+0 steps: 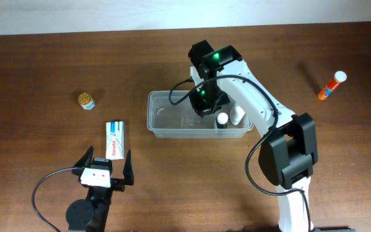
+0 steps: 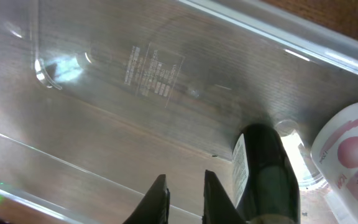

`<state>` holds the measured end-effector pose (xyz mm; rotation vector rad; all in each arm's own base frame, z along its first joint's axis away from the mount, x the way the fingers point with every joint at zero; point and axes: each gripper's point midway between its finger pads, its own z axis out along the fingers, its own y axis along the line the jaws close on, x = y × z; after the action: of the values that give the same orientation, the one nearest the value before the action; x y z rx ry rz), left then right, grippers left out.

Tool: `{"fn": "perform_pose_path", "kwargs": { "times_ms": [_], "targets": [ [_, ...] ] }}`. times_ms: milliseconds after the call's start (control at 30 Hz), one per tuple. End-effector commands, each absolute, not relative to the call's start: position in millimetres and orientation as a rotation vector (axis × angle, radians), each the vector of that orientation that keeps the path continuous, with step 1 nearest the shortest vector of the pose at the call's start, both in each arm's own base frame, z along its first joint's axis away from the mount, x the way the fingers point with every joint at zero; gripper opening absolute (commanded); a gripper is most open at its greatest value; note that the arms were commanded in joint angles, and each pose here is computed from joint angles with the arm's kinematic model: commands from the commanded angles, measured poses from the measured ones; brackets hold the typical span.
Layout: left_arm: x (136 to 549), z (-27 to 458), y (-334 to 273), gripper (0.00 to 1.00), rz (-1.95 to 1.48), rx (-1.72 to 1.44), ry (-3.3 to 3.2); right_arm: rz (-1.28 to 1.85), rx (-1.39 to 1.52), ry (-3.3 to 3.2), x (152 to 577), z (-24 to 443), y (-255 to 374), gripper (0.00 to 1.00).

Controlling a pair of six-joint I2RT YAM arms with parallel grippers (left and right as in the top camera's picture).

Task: Pack container
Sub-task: 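Lower the brown bottle into the container beside the spray bottle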

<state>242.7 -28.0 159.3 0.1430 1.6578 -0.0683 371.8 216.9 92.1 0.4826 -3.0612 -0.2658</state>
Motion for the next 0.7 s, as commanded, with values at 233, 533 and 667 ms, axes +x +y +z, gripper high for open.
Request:
{"fn": "perform_pose_path", "kwargs": {
  "times_ms": [233, 533, 667],
  "targets": [
    [242.6, 157.6, -28.8, 0.99, -0.062, 0.161, 1.656, -0.094, 0.446, -3.06, 375.3, 68.8, 213.0, 0.09],
    [242.6, 157.6, -28.8, 1.0, -0.062, 0.161, 1.656, -0.071, 0.441, -3.041, 370.9, 68.9, 208.9, 0.09],
    [242.6, 157.6, -28.8, 0.99, -0.062, 0.161, 1.656, -0.066, 0.439, -3.034, 369.5, 69.0, 207.4, 0.09]
  ]
}}
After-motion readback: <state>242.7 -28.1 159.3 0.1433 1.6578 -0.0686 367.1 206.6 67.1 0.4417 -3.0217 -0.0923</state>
